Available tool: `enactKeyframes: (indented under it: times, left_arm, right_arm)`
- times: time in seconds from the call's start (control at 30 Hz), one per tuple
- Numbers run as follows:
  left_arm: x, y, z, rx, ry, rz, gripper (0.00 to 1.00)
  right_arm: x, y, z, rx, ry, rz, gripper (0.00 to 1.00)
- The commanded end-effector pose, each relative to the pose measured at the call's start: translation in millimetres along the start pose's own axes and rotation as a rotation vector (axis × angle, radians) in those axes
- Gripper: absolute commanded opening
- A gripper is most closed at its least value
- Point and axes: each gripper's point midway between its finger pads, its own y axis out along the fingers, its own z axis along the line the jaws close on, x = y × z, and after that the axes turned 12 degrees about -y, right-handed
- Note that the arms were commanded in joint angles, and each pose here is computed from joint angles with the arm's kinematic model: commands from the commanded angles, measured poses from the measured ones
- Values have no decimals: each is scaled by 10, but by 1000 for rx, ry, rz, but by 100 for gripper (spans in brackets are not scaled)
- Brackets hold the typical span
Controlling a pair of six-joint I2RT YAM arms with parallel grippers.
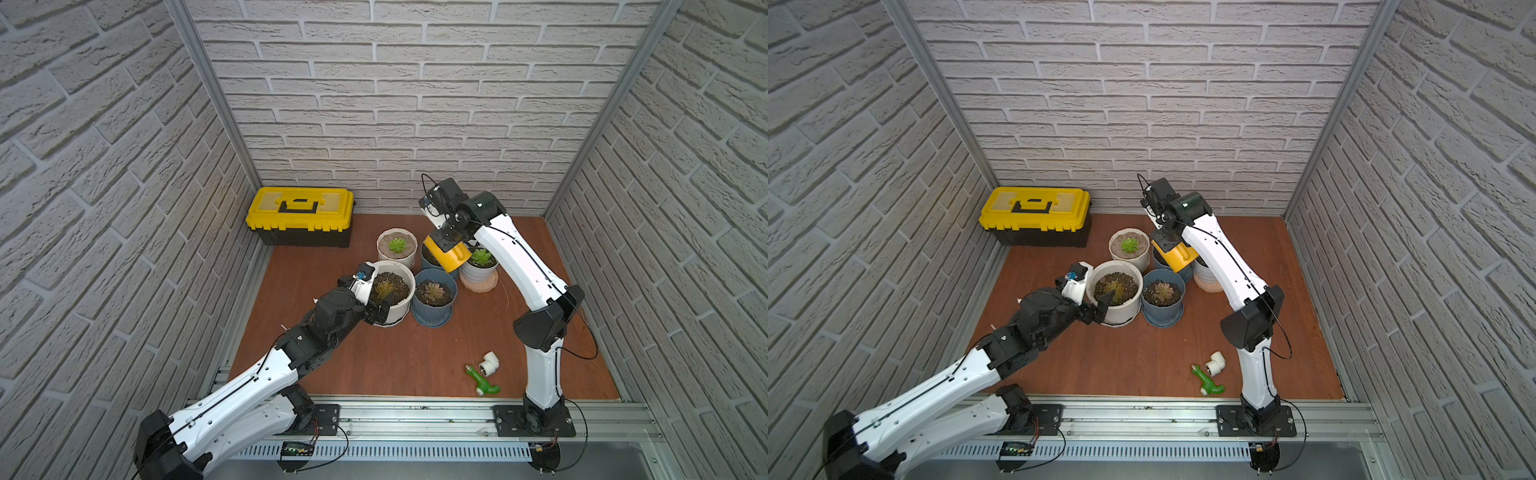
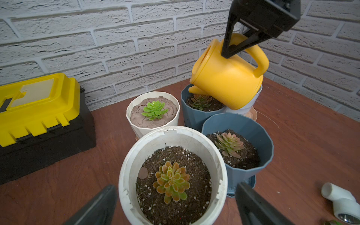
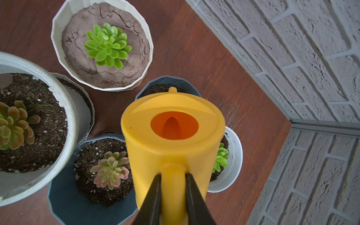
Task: Water the succulent around the soil edge
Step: Water the soil of the potted plant with water.
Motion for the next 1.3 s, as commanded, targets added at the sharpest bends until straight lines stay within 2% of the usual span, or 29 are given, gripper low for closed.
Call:
enactKeyframes:
  times: [0.0, 0.67, 0.8, 1.27]
  left_arm:
    - [58, -13, -10, -10, -12, -37, 99]
    - [59, -15, -17, -14, -14, -36, 99]
    - [63, -16, -19, -16, -16, -38, 98]
    - [61, -19, -26, -20, -17, -38, 99]
  right_arm:
    - [52, -211, -178, -43, 61, -61, 3]
    - [-129, -203, -315, -60, 122, -9, 3]
    - [-185, -361, -380, -82, 140, -23, 3]
    - [-289, -359, -397, -101, 141, 14, 3]
